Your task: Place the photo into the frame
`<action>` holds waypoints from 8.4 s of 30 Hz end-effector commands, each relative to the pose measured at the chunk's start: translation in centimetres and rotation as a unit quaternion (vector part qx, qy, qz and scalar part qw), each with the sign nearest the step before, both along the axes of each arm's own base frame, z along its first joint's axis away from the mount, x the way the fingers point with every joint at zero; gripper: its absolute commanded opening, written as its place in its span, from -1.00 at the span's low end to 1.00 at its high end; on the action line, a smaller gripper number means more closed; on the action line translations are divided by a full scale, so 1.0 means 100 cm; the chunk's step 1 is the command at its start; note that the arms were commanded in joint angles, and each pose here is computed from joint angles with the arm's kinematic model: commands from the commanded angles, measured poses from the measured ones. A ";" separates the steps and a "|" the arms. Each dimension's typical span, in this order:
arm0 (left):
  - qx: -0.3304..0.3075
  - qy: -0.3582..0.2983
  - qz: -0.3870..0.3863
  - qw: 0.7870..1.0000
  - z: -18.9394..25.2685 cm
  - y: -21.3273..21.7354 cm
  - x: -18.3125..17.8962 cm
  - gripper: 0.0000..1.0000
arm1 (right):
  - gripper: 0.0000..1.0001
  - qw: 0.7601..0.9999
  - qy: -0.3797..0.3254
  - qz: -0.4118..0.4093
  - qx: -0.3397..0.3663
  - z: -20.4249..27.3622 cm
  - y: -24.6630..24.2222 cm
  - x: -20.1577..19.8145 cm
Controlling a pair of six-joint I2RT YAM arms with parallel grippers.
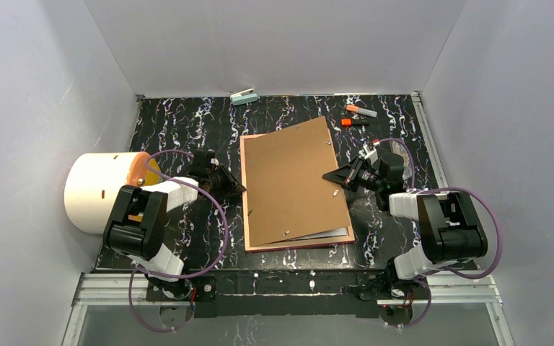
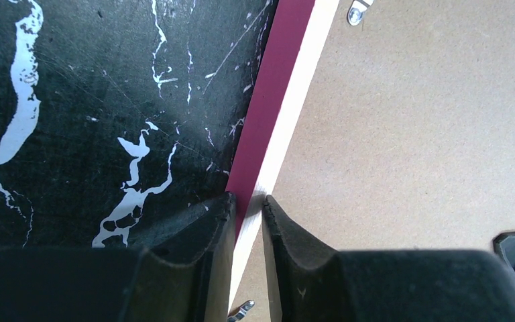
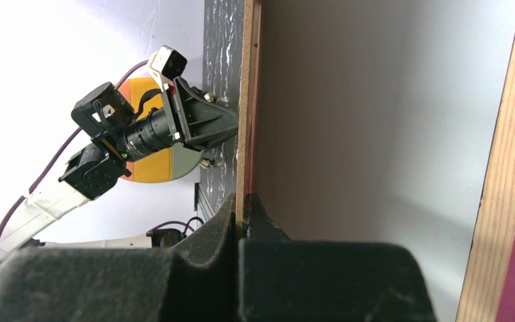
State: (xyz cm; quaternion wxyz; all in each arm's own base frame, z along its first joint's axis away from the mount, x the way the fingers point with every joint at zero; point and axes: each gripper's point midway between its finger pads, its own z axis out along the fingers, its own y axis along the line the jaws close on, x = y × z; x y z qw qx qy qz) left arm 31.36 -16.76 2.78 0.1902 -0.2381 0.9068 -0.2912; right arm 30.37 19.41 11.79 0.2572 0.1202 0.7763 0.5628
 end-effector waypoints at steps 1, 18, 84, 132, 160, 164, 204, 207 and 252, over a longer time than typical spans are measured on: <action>0.007 0.009 -0.006 1.000 -0.004 -0.001 -0.002 -0.62 | -0.97 0.997 -0.081 -0.009 -0.004 0.018 -0.002 0.014; 0.010 0.010 -0.007 1.000 -0.005 0.000 -0.001 -0.65 | -0.97 0.996 -0.082 -0.007 -0.023 0.006 -0.003 0.019; 0.050 -0.005 -0.033 0.998 0.009 0.007 0.005 -0.52 | 0.21 0.969 0.084 -0.048 -0.227 -0.043 -0.046 0.016; 0.032 -0.001 -0.046 0.998 0.010 0.001 0.002 -0.45 | -0.13 0.938 0.122 -0.035 -0.321 -0.095 -0.057 0.024; 0.051 0.013 -0.046 0.998 0.004 0.012 -0.023 -0.56 | -0.30 0.950 0.107 -0.002 -0.295 -0.072 -0.027 -0.006; 0.051 0.020 -0.047 0.997 0.000 0.016 -0.041 -0.63 | -0.34 0.950 0.108 0.003 -0.292 -0.072 -0.025 -0.013; 0.044 0.032 -0.085 0.995 -0.001 0.021 -0.088 -0.79 | -0.67 0.973 0.092 0.120 -0.173 -0.041 0.222 -0.098; 0.048 0.033 -0.085 0.995 -0.001 0.022 -0.088 -0.81 | -0.77 0.971 0.096 0.133 -0.175 -0.049 0.235 -0.103; 0.062 0.039 -0.084 0.994 0.001 0.026 -0.090 -0.90 | -0.72 0.974 0.039 0.145 -0.171 -0.070 0.274 -0.089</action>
